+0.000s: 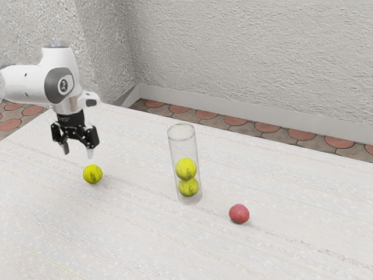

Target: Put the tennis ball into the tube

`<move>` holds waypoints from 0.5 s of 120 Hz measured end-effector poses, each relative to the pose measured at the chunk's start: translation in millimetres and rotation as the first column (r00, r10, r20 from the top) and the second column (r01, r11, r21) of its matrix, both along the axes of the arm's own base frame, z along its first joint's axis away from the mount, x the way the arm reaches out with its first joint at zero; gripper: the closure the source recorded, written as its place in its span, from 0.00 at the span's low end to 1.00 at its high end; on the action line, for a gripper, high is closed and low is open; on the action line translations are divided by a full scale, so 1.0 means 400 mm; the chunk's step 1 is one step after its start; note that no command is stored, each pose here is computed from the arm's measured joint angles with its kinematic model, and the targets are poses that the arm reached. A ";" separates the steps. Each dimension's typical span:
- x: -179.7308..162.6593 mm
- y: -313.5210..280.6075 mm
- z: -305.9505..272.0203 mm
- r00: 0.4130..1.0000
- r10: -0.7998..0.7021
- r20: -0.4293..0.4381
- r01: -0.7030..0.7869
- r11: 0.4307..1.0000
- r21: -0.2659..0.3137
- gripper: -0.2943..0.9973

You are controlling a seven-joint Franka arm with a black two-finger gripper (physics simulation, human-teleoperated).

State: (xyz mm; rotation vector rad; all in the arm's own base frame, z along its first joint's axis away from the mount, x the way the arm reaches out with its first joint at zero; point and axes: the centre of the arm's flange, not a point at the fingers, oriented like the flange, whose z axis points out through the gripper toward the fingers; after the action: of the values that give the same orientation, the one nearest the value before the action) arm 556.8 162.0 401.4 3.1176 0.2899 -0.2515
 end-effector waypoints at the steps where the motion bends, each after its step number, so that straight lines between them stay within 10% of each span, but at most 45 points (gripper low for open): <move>1: 0.000 0.000 -0.001 1.000 0.000 0.000 0.000 1.000 0.000 0.24; 60: 0.001 0.008 -0.083 1.000 0.005 -0.026 -0.006 1.000 -0.012 0.24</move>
State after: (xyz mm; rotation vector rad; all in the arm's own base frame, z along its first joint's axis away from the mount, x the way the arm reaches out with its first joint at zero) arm 557.1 165.1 368.3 3.1031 0.2962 -0.2927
